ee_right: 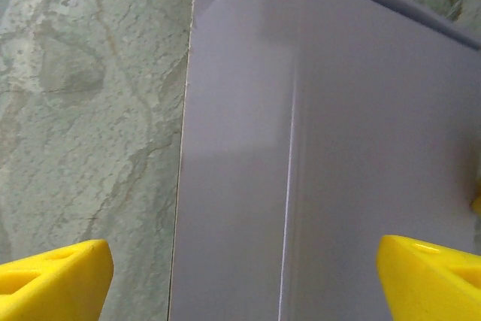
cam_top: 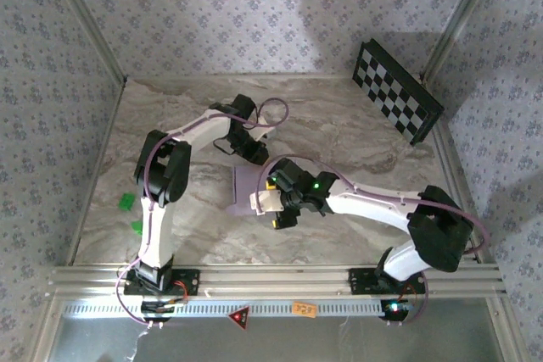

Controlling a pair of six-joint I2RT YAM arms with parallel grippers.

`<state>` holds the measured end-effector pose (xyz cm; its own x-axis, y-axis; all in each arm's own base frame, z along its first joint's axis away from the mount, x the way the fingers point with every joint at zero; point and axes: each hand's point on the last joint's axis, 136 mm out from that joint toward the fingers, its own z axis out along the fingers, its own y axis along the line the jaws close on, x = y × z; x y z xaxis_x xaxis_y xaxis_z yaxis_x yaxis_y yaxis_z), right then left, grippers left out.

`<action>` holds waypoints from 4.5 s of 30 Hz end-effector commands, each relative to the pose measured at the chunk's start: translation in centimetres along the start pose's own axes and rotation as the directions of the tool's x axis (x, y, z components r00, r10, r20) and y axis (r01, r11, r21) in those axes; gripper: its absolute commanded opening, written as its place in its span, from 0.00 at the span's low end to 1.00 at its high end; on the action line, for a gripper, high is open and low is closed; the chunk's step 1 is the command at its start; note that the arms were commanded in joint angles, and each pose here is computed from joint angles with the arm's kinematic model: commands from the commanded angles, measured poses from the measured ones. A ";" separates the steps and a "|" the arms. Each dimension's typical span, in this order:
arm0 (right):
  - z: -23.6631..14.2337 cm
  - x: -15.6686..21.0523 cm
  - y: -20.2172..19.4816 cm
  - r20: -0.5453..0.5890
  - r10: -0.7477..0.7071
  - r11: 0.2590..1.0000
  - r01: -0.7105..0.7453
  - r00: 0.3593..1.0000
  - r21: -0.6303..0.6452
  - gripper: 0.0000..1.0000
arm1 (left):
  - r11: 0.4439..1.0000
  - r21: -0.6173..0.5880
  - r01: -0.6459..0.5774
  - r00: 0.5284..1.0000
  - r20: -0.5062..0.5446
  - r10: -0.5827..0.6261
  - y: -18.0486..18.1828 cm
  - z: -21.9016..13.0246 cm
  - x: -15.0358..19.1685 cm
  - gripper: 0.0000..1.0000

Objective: Fold the paper box

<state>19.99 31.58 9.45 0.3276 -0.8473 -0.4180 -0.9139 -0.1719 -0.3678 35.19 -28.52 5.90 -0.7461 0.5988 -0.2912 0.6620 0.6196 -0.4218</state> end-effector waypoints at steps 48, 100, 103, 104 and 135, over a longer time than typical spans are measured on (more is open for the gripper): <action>-4.9 0.4 -7.0 -0.130 0.016 0.983 -0.039 0.991 -0.179 0.43 | 0.995 -0.025 0.100 0.952 0.292 -0.088 -0.8 -8.8 -1.0 0.34; -15.3 3.3 -8.2 0.136 0.925 0.352 -0.935 0.354 0.040 0.69 | 0.944 -0.029 0.330 0.823 0.498 -0.273 -9.0 -14.1 11.3 0.63; -15.5 4.7 -7.4 0.145 0.948 0.283 -0.959 0.284 0.034 0.69 | 0.947 -0.024 0.320 0.829 0.491 -0.268 -9.5 -13.7 11.1 0.63; -15.0 5.4 -6.8 0.137 0.956 0.259 -0.965 0.261 0.030 0.69 | 0.948 -0.024 0.319 0.831 0.489 -0.267 -9.6 -13.4 11.0 0.63; -15.7 2.7 -4.0 0.176 0.686 0.723 -0.688 0.706 -0.062 0.65 | 0.947 -0.102 0.305 0.838 0.501 -0.216 -10.3 -14.3 11.3 0.60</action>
<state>22.00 20.82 21.48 -0.5520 -0.5001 -0.6672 -0.7719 0.6091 0.1820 20.83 -20.91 17.03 -0.8325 0.1107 -0.5428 0.3791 0.8284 -0.4124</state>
